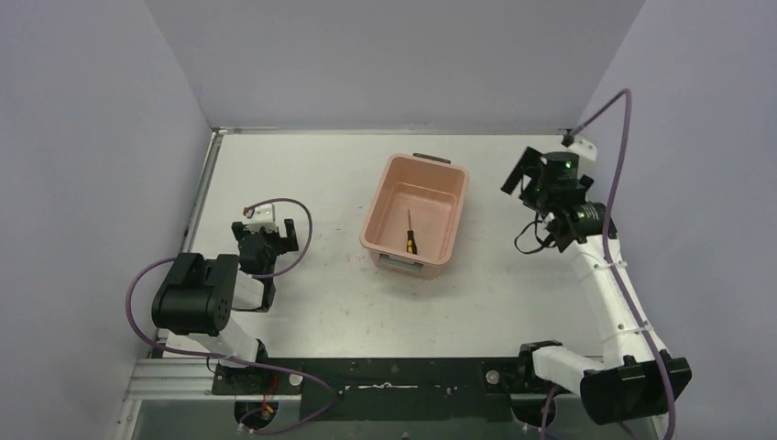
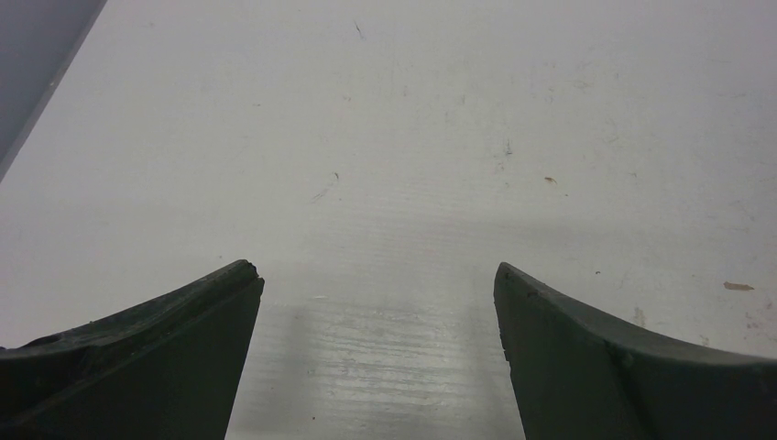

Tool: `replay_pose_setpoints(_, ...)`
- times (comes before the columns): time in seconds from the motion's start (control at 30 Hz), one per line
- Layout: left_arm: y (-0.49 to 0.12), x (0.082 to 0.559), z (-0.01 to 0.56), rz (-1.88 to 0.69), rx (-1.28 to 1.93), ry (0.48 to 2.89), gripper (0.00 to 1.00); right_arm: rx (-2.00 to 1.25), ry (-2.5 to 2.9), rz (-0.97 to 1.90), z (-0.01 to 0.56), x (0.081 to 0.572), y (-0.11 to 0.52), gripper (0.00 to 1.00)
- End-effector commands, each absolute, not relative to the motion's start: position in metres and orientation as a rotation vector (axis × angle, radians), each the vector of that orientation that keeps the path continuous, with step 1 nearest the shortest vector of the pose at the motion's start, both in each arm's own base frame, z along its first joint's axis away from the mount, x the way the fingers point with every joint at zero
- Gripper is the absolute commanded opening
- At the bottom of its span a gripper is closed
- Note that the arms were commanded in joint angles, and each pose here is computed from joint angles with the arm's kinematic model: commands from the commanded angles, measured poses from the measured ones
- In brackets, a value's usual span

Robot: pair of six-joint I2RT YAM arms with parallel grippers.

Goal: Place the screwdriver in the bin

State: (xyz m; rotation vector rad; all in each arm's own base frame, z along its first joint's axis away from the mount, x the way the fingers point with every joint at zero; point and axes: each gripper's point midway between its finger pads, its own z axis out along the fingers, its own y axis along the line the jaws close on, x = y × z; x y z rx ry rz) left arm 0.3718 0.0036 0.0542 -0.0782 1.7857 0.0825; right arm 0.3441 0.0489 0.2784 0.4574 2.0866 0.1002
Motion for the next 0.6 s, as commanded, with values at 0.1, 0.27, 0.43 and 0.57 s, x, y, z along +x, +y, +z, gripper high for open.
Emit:
replay_pose_setpoints(0.1,0.004,0.381,0.073,0.076,-0.094,1.715,0.97,0.493,2.105,0.039,0.179,0.317,-0.013,1.0)
replay_pose_setpoints(0.27,0.004,0.381,0.073,0.076,-0.095,1.714,0.97,0.483,2.04,0.169,0.141,0.318,0.003,1.0)
replay_pose_setpoints(0.43,0.004,0.381,0.073,0.076,-0.093,1.714,0.97,0.501,2.01,0.293,0.112,0.315,0.019,1.0)
replay_pose_setpoints(0.57,0.004,0.381,0.073,0.076,-0.094,1.714,0.97,0.485,1.995,0.342,0.103,0.31,0.026,1.0)
